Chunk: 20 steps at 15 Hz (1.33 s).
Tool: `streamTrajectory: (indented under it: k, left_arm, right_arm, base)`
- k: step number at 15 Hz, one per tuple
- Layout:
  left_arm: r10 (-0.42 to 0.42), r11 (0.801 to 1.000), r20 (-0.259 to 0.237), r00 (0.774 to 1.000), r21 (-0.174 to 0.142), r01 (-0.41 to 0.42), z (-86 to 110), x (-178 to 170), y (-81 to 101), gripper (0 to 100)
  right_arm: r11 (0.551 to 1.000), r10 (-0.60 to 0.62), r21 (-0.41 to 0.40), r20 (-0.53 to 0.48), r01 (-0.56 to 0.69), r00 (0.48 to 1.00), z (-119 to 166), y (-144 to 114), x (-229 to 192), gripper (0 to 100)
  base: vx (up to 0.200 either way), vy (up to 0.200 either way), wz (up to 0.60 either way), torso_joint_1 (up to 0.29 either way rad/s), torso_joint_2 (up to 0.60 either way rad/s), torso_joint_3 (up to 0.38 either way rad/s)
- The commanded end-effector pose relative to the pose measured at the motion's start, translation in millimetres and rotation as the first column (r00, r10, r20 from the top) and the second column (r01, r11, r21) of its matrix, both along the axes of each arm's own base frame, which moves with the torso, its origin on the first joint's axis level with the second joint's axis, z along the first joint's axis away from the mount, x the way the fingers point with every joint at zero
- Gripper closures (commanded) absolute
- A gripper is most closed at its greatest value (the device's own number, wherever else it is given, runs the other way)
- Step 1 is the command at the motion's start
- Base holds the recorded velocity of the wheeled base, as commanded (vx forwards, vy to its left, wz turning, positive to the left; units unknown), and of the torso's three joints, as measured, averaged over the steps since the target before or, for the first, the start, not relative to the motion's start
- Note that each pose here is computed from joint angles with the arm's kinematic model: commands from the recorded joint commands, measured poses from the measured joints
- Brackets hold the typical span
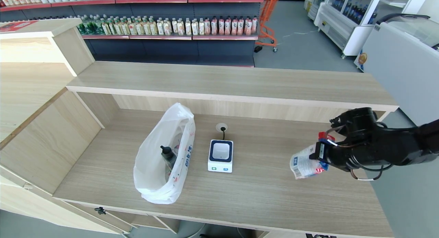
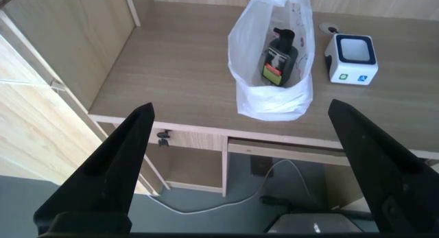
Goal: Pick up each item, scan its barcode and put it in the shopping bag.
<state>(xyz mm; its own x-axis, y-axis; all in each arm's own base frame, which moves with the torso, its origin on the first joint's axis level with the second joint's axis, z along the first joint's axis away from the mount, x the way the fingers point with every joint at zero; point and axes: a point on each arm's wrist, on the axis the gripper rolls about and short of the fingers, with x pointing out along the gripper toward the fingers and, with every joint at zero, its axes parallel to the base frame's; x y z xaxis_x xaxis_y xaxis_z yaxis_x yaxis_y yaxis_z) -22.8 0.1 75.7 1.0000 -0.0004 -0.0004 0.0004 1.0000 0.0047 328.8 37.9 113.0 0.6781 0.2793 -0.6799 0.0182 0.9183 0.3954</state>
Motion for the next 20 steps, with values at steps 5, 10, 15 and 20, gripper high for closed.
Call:
streamTrajectory:
  k: [5, 10, 15, 20]
  left_arm:
    - [0.0, 1.0, -0.001, 1.0, 0.0, 0.0, -0.2, 0, 0.0, 0]
    - [0.0, 1.0, 0.0, 1.0, 0.001, 0.0, 0.2, 0, 0.0, 0]
    - [0.0, 1.0, 0.0, 1.0, 0.0, 0.0, 0.2, 0, 0.0, 0]
    - [0.0, 1.0, -0.001, 1.0, 0.0, 0.0, -0.2, 0, 0.0, 0]
  right_arm:
    - [0.686, 0.65, -0.011, 0.46, -0.728, 0.605, 49, -4, -108, 100]
    - [0.574, 0.723, 0.012, 0.462, -0.819, 0.513, 53, 28, -119, 100]
    - [0.581, 0.689, 0.136, 0.442, -0.802, 0.574, 63, 36, -120, 100]
    - [0.602, 0.699, 0.119, 0.398, -0.789, 0.594, 59, 53, -124, 100]
  base:
    - [0.0, 0.0, 0.0, 0.0, 0.0, 0.0]
    - [0.0, 0.0, 0.0, 0.0, 0.0, 0.0]
    - [0.0, 0.0, 0.0, 0.0, 0.0, 0.0]
    - [0.0, 0.0, 0.0, 0.0, 0.0, 0.0]
